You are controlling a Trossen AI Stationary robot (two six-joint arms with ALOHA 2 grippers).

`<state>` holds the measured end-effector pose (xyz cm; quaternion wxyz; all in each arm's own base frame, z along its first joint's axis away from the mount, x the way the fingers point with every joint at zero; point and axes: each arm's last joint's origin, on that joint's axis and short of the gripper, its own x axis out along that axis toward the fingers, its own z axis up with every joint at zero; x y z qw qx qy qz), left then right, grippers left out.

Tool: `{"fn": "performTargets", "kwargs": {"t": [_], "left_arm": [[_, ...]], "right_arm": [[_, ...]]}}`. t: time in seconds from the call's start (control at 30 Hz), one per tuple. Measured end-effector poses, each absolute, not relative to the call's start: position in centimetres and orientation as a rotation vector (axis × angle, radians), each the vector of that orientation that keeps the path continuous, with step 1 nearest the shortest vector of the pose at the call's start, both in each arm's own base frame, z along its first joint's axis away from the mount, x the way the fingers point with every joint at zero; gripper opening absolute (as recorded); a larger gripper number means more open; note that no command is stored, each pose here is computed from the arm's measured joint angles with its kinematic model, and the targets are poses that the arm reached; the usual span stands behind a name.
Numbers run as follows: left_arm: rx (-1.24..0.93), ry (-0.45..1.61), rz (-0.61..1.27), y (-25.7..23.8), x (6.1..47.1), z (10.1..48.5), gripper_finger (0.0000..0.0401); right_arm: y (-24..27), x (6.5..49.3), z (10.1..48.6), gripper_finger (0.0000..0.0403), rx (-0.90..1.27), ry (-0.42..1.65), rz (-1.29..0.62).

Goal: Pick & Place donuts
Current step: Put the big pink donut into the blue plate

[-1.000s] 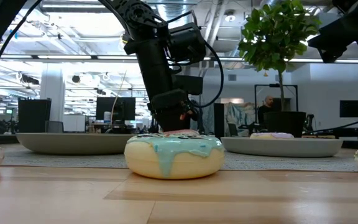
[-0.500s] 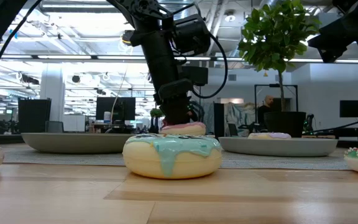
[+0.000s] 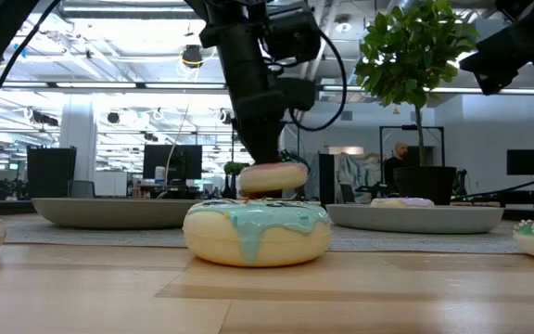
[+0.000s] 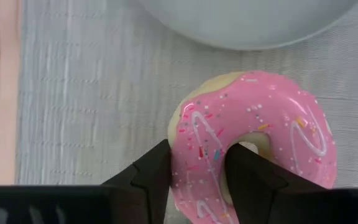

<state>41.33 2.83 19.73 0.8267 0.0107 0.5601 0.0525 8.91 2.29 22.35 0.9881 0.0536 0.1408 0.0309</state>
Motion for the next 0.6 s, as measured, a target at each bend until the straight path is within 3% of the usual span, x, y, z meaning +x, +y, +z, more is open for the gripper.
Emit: {"fn": "performTargets", "kwargs": {"t": [0.6], "left_arm": [[0.127,1.184,-0.018,1.9,41.4,19.9,0.0132]], "right_arm": [[2.9,10.8,21.0,0.0134,0.178,0.262,0.056]]}}
